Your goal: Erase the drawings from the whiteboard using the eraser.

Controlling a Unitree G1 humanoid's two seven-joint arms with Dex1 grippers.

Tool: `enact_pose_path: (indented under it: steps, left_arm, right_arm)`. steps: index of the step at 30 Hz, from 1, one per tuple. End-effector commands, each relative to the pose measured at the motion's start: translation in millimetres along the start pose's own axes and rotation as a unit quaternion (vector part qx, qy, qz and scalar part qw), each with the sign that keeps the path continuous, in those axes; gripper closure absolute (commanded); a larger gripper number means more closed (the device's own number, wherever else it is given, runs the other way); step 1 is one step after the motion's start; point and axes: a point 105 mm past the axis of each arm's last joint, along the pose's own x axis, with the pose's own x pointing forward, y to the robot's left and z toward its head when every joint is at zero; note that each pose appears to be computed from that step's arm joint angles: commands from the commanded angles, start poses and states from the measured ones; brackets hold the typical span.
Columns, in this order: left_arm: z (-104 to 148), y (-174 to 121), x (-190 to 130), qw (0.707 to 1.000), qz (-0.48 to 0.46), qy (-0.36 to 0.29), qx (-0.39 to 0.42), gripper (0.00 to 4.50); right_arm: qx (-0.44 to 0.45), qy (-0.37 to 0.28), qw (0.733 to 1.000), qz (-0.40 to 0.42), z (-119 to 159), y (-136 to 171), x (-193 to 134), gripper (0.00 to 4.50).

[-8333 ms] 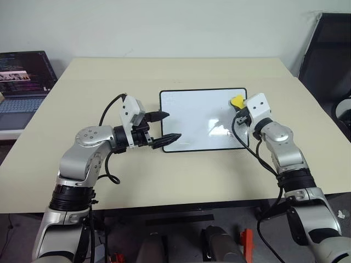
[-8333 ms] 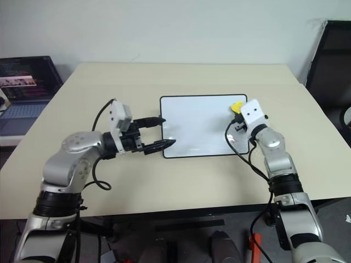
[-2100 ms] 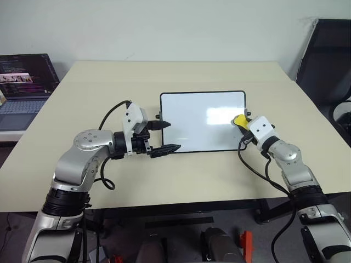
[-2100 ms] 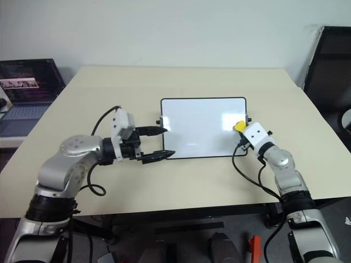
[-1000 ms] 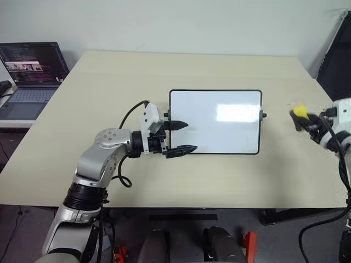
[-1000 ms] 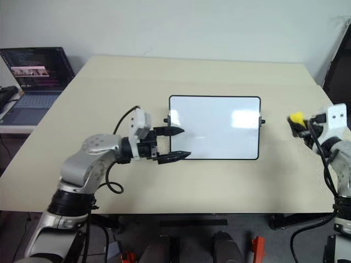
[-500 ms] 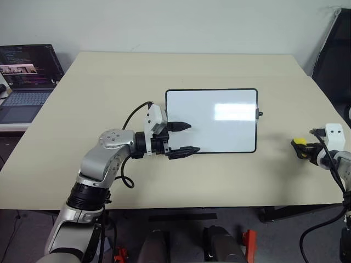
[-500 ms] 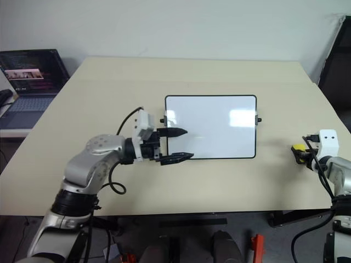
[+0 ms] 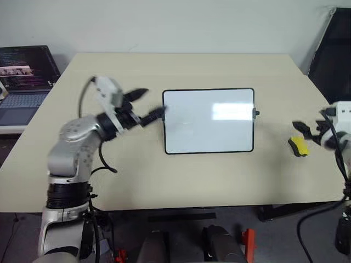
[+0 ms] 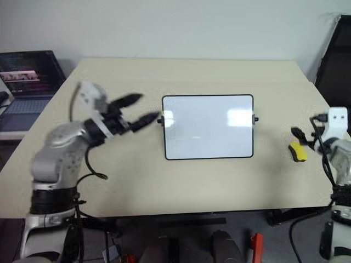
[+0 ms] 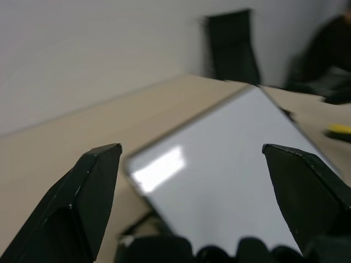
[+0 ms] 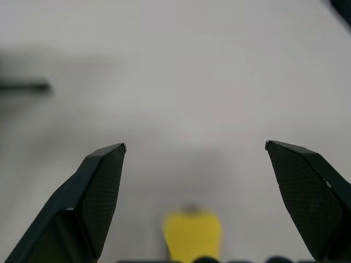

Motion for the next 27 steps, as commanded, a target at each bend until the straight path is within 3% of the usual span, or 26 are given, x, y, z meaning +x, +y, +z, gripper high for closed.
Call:
enact_pose_path:
  steps: [1,7,17,27]
  left_arm:
    - [-11,34,1,0.991,0.128,0.003,0.025,0.00]
    - [-48,50,-3,0.965,0.262,0.016,0.022,0.00]
    - [-111,4,-5,0.969,0.240,0.063,0.013,0.00]
    - [-132,-11,9,0.970,0.230,0.076,-0.006,0.00]
  right_arm:
    - [-0.004,-0.051,0.999,0.002,-5,17,10,0.02]
    - [-0.001,-0.063,0.998,-0.002,-41,31,23,0.02]
    - [0.019,-0.090,0.996,-0.015,-53,44,34,0.02]
    - [0.006,-0.118,0.993,0.026,-44,69,38,0.02]
